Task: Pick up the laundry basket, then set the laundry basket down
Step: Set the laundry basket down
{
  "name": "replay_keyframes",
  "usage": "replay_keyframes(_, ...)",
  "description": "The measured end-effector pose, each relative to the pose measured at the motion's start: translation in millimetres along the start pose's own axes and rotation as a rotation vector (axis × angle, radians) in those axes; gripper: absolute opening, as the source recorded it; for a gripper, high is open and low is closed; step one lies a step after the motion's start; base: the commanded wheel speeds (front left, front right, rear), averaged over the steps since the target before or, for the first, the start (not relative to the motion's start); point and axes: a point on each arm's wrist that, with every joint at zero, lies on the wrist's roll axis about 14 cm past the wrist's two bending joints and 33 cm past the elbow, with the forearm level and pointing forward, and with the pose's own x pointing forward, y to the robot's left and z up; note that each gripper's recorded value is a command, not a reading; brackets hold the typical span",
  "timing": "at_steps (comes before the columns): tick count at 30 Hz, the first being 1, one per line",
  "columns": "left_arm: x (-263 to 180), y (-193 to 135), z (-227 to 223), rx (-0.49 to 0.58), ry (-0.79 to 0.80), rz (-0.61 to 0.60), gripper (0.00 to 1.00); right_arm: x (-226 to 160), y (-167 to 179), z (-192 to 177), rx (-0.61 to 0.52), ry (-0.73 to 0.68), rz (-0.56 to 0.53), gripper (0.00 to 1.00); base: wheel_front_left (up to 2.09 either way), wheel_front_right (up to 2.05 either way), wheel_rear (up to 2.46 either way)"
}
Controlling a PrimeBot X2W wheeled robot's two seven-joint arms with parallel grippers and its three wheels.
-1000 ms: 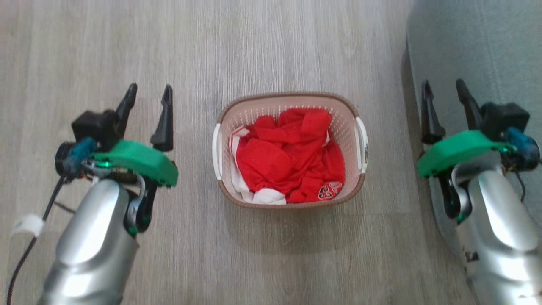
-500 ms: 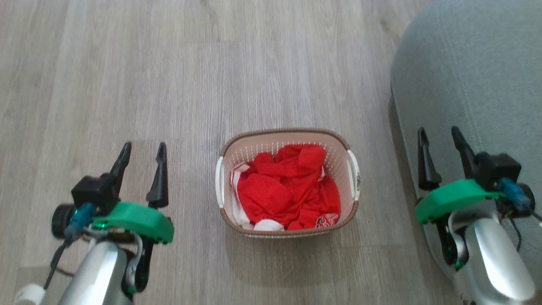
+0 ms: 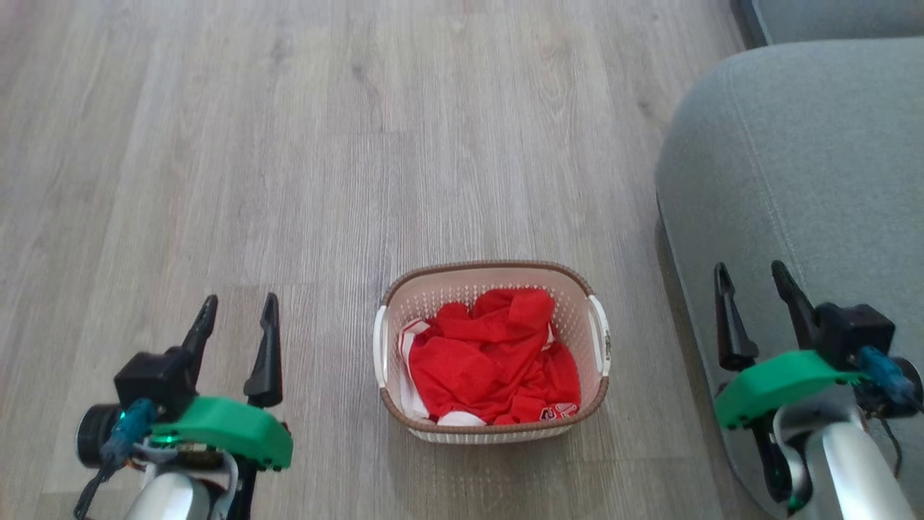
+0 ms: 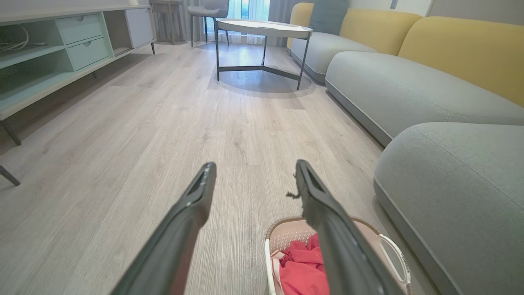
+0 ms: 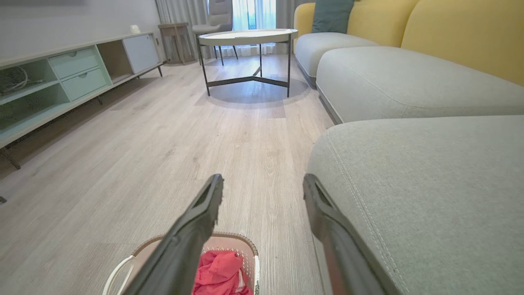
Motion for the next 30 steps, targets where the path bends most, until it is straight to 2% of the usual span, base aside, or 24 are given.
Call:
replay_keyframes(14, -19.7, -1.5, 15.4, 0.009, -0.01, 0.015, 1.0, -22.2, 1.9, 16.8, -0.008, -0.004, -0.004, 1.0, 0.0, 0.0, 0.0)
replay_keyframes(30, -22.6, 1.4, 18.6, 0.011, -0.015, 0.034, 1.0, -24.1, 5.6, 19.4, -0.014, 0.001, 0.005, 1.0, 0.0, 0.0, 0.0)
